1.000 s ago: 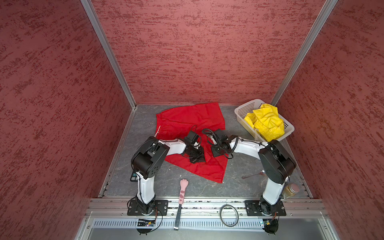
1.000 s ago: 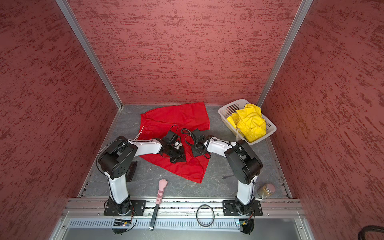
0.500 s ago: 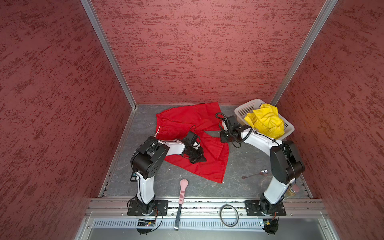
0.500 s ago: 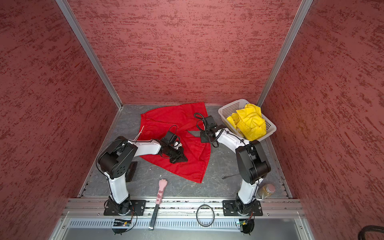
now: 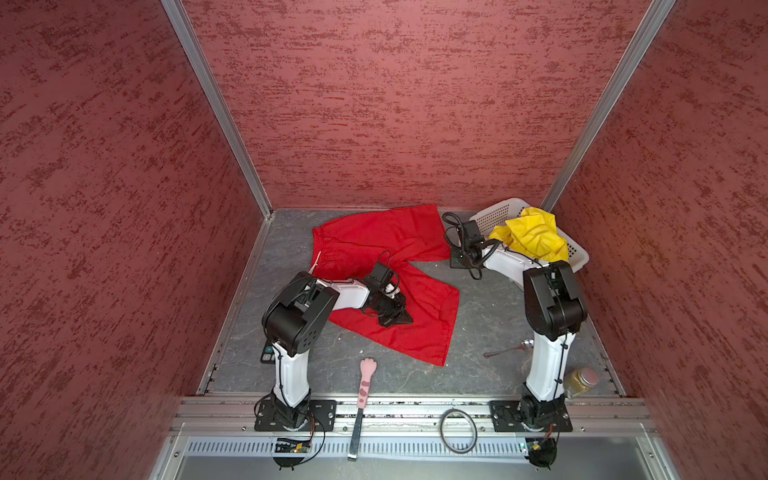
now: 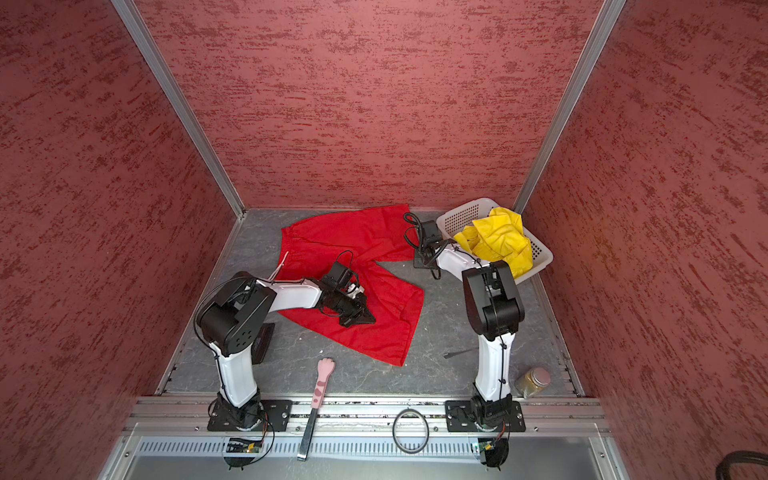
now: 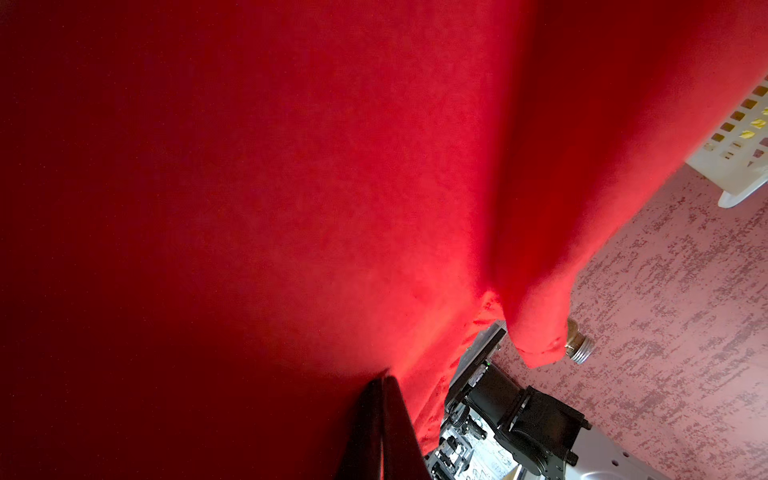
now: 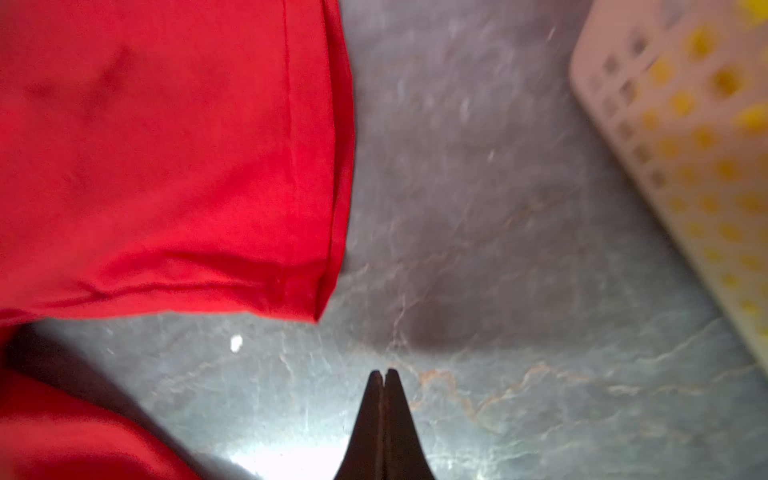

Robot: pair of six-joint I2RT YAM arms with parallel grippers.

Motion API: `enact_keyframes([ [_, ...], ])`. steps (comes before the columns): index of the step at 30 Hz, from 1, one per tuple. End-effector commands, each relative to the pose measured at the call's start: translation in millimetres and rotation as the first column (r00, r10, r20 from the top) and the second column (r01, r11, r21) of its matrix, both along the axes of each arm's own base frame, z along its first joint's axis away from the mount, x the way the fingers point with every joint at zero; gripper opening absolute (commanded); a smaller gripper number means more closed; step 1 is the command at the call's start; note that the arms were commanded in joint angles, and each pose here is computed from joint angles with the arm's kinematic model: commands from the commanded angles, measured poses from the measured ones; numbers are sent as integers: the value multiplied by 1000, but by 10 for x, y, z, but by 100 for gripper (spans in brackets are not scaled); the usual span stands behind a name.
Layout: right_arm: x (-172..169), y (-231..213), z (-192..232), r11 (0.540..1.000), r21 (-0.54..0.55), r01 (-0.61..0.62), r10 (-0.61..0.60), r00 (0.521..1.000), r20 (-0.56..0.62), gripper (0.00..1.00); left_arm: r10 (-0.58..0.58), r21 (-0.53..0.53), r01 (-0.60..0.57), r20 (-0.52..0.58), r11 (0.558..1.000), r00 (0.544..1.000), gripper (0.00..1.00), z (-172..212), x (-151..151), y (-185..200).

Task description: Fold and stack the shorts

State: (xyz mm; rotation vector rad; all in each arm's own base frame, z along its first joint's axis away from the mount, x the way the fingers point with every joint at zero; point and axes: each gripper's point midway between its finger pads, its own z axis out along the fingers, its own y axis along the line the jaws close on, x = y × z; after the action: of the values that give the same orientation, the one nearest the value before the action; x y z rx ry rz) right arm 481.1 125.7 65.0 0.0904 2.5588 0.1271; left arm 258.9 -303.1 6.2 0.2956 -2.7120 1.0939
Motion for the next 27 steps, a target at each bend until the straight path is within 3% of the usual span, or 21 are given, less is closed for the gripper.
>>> enact_keyframes([
  [1,-31,216,429,998,33,-47,43,995,95,6,72,396,1,-171,918,983,7,-876,-532,725],
  [6,-512,444,451,993,23,-116,114,990,77,32,66,398,7,-171,918,983,7,-873,-523,724],
  [10,-901,551,237,981,172,-87,93,995,-24,45,63,402,10,-169,916,984,7,-855,-524,733],
  [15,-1169,699,89,930,365,-35,63,996,-68,48,62,398,9,-165,918,984,10,-854,-525,722],
  [22,-1188,850,-37,881,472,-35,79,994,-73,52,57,396,13,-163,918,985,10,-857,-546,707],
  [27,-1059,927,5,852,520,-52,78,997,-27,50,53,395,17,-166,919,985,10,-861,-554,709],
])
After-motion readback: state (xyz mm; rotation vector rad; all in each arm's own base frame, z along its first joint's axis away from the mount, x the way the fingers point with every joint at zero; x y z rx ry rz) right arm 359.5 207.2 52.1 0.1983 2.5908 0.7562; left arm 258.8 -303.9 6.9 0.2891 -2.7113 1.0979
